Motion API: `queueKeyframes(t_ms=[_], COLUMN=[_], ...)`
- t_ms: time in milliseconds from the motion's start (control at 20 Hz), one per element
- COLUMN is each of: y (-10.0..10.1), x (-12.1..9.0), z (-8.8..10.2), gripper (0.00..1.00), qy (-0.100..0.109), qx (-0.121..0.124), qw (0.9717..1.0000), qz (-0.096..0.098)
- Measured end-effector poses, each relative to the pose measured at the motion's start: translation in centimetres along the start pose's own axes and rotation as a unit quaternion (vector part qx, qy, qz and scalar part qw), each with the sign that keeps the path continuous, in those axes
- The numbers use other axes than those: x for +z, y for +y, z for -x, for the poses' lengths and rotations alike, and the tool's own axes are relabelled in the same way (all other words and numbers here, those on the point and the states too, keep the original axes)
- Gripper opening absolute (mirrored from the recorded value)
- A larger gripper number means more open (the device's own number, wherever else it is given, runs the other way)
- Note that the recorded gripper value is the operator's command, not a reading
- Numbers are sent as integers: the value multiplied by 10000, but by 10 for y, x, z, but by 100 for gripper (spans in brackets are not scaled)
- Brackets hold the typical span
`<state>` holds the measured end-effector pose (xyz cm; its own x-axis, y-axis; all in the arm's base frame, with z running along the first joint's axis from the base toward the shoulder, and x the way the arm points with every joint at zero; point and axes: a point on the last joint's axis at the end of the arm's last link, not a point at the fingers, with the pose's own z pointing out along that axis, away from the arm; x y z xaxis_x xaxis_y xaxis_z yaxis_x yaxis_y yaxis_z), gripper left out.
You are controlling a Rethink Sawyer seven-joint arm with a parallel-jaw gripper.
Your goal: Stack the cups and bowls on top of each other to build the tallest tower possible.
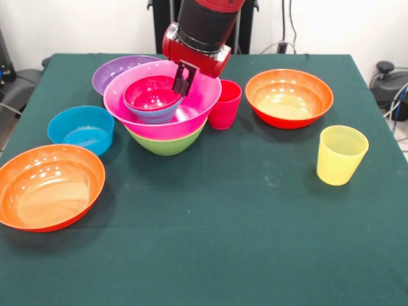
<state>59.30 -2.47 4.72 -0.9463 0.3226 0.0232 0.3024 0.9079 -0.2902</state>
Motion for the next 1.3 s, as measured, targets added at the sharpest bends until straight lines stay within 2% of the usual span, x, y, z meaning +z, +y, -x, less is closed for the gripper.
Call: queueKeyframes(t_ms=[550, 1300], y=[13, 8], x=[5, -35], z=[-13, 11], gripper=[0, 0], qy=[135, -203], qx=[-66, 90], qw=[9998, 9990], qz=[122, 399])
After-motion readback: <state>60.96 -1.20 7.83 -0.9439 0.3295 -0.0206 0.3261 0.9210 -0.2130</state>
